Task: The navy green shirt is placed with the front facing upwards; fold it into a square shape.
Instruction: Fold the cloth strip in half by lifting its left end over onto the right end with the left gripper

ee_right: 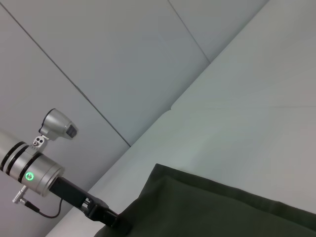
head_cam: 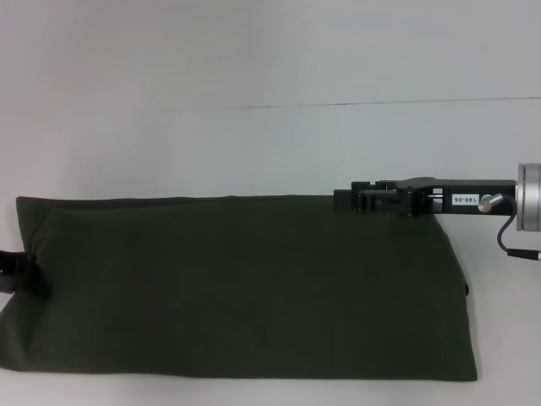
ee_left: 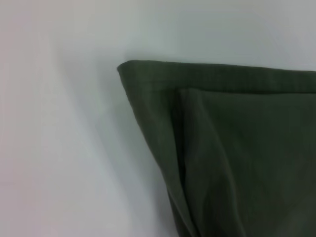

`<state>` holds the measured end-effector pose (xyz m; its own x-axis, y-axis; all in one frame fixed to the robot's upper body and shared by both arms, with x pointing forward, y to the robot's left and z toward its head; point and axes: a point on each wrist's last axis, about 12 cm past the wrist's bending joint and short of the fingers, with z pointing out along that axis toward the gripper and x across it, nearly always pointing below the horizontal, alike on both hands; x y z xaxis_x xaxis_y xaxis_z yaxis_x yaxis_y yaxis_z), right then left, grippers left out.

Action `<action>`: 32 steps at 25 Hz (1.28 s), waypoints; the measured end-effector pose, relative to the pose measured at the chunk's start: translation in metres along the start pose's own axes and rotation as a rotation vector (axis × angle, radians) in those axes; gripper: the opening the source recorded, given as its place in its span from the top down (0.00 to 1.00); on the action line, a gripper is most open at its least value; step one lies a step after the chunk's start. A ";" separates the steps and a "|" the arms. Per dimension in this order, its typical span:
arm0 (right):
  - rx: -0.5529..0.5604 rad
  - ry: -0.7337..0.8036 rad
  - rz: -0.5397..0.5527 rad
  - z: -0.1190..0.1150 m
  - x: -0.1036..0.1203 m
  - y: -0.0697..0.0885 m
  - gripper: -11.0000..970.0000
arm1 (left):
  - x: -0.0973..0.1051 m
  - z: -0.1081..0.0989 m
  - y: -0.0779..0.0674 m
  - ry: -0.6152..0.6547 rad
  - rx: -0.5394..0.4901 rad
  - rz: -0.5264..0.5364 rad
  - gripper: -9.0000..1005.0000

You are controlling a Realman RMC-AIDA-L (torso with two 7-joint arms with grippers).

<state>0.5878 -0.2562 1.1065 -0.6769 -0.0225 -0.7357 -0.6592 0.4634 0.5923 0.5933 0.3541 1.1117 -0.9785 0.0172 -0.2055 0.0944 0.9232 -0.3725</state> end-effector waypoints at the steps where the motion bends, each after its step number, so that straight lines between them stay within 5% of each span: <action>1: 0.000 0.000 0.000 0.000 0.000 0.000 0.21 | 0.000 0.000 0.000 0.000 0.000 0.000 0.92; 32: -0.009 0.008 -0.024 0.006 0.002 0.003 0.23 | -0.004 -0.014 0.004 -0.038 -0.024 0.011 0.92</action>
<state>0.5866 -0.2493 1.1046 -0.6634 -0.0408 -0.7471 -0.6780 0.4550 0.5772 0.5952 0.3627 1.1242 -0.9698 0.0128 -0.2437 0.0997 0.9322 -0.3480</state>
